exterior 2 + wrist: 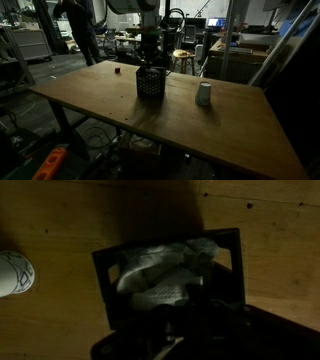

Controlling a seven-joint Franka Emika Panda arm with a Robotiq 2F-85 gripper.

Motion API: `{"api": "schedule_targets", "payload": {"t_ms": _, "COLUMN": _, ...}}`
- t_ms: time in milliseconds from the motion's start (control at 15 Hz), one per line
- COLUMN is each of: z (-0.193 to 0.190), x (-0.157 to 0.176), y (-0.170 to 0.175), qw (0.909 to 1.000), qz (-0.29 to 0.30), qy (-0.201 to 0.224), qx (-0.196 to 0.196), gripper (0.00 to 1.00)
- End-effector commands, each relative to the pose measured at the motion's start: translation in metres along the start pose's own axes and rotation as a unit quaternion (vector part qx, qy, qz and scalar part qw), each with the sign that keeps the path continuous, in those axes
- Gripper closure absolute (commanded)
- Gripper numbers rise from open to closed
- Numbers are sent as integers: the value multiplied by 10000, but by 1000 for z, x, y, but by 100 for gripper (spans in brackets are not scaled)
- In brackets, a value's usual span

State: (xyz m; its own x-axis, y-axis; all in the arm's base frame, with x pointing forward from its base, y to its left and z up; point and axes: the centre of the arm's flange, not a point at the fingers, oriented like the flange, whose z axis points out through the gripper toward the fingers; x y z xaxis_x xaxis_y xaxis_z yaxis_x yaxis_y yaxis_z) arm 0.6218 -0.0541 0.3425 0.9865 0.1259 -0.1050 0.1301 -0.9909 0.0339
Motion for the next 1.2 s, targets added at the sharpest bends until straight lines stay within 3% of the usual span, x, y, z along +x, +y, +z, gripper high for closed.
{"api": "schedule_targets", "payload": {"t_ms": 0, "z": -1, "x": -6, "y": 2, "qw": 10000, "qz": 41, "qy": 4, "qx": -14, "gripper": 94}}
{"api": "schedule_targets", "payload": {"t_ms": 733, "z": 87, "x": 13, "y": 36, "qw": 9987, "qz": 315, "qy": -369, "qx": 150, "gripper": 94}}
{"api": "schedule_targets", "payload": {"t_ms": 1133, "z": 68, "x": 14, "y": 32, "qw": 9990, "qz": 320, "qy": -239, "qx": 189, "gripper": 94}}
